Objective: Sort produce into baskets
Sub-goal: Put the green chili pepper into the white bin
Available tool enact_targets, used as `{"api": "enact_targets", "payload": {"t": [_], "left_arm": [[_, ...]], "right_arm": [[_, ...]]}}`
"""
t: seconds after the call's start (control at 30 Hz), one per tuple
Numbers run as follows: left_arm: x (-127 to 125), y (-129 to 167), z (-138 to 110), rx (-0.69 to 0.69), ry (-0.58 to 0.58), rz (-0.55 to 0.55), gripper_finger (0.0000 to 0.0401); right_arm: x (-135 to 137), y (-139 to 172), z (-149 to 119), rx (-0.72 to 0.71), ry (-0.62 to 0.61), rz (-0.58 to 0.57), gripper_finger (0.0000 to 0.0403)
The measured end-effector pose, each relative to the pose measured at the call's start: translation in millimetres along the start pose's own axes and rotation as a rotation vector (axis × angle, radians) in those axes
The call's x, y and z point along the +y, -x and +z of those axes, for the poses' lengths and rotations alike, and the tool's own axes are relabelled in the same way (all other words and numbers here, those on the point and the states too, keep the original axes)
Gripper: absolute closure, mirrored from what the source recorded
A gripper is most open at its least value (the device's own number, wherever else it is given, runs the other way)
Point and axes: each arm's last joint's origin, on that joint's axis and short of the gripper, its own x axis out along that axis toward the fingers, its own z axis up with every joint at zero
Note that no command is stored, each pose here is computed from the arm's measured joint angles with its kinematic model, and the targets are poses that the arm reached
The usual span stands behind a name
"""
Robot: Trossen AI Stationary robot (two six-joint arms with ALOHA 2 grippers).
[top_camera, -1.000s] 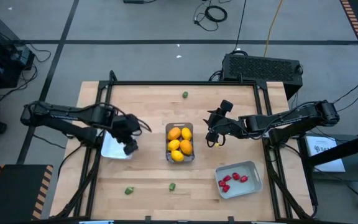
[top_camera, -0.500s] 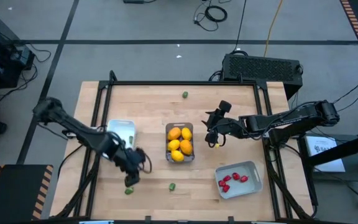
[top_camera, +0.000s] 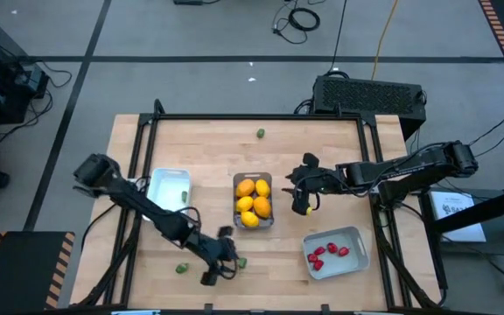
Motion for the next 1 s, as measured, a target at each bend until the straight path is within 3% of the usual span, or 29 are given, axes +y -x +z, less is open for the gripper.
{"api": "enact_targets", "payload": {"t": [0.1,0.27,0.57,0.83,1.0], "left_arm": [[-1.7,-13.6,6.6,-0.047,-0.152,0.016,0.0195],[-0.8,-31.6,14.3,-0.009,-0.319,0.07,0.0195],[-0.7,-40.2,19.3,0.09,-0.422,0.067,0.0195],[2.9,-38.0,5.4,0.24,-0.424,0.041,0.0195],[3.8,-38.9,5.2,0.24,-0.43,0.042,0.0195]], "right_arm": [[6.7,1.5,-5.5,0.038,-0.002,0.013,0.022],[18.7,5.6,-12.1,0.074,-0.002,0.044,0.022],[37.5,13.9,-20.1,0.099,0.021,0.098,0.022],[41.3,16.1,-20.4,0.07,0.035,0.062,0.022],[41.3,16.1,-20.4,0.07,0.036,0.061,0.022]]}}
